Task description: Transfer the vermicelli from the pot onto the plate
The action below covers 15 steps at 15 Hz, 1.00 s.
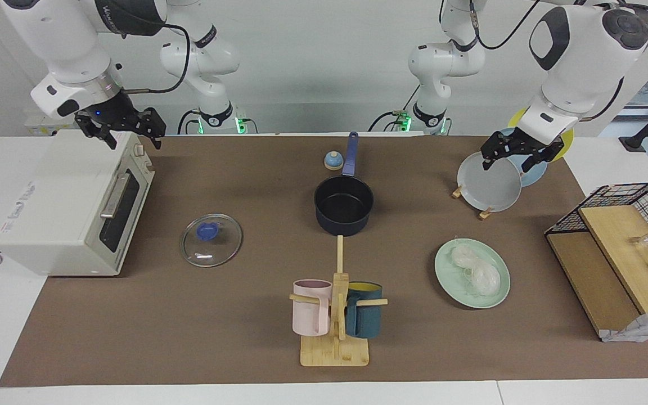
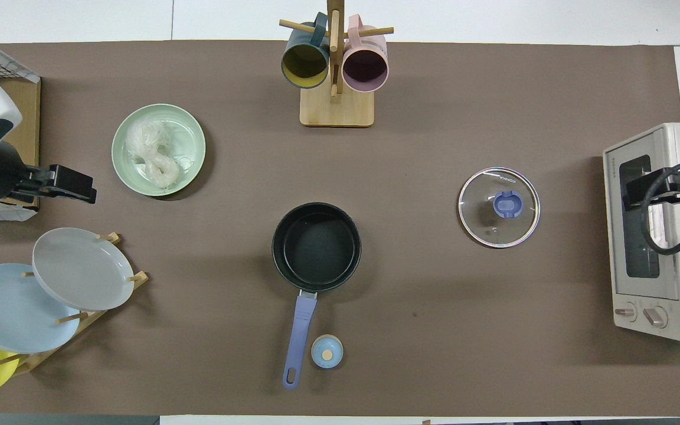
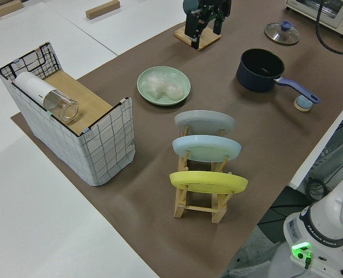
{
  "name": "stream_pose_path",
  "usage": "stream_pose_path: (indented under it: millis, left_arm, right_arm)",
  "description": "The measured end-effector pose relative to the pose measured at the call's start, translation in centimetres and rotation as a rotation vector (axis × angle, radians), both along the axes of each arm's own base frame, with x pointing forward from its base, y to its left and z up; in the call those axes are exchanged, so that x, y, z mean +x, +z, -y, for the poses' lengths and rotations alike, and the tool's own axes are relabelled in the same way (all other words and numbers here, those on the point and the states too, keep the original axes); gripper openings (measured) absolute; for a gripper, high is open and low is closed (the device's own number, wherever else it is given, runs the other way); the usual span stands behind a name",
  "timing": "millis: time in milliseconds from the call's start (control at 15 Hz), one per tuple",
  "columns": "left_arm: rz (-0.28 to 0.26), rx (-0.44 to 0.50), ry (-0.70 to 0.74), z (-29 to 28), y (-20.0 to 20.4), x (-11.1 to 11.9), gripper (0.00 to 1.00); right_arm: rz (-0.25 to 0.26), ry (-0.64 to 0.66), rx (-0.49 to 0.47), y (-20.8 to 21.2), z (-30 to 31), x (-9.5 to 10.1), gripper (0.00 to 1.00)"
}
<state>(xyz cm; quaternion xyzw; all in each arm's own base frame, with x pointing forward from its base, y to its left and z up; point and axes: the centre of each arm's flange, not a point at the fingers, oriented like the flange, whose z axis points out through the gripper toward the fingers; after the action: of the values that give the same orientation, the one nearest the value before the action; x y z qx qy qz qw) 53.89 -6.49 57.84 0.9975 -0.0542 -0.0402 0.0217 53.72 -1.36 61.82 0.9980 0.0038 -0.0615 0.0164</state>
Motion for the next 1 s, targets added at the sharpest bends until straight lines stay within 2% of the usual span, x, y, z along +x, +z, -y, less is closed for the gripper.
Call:
stream_pose_path:
  millis: [267, 533, 1000]
  left_arm:
    - [0.007, 0.063, -0.033, 1.5, 1.6, -1.8, 1.00]
    - [0.040, 0.067, -0.021, 1.2, 5.2, -1.9, 1.00]
    - [0.042, 0.042, 0.007, 0.2, 3.7, -1.4, 1.00]
  right_arm:
    - [0.000, 0.000, 0.000, 0.0, 0.0, 0.0, 1.00]
    - [0.000, 0.000, 0.000, 0.0, 0.0, 0.0, 1.00]
    - [0.000, 0.000, 0.000, 0.0, 0.0, 0.0, 1.00]
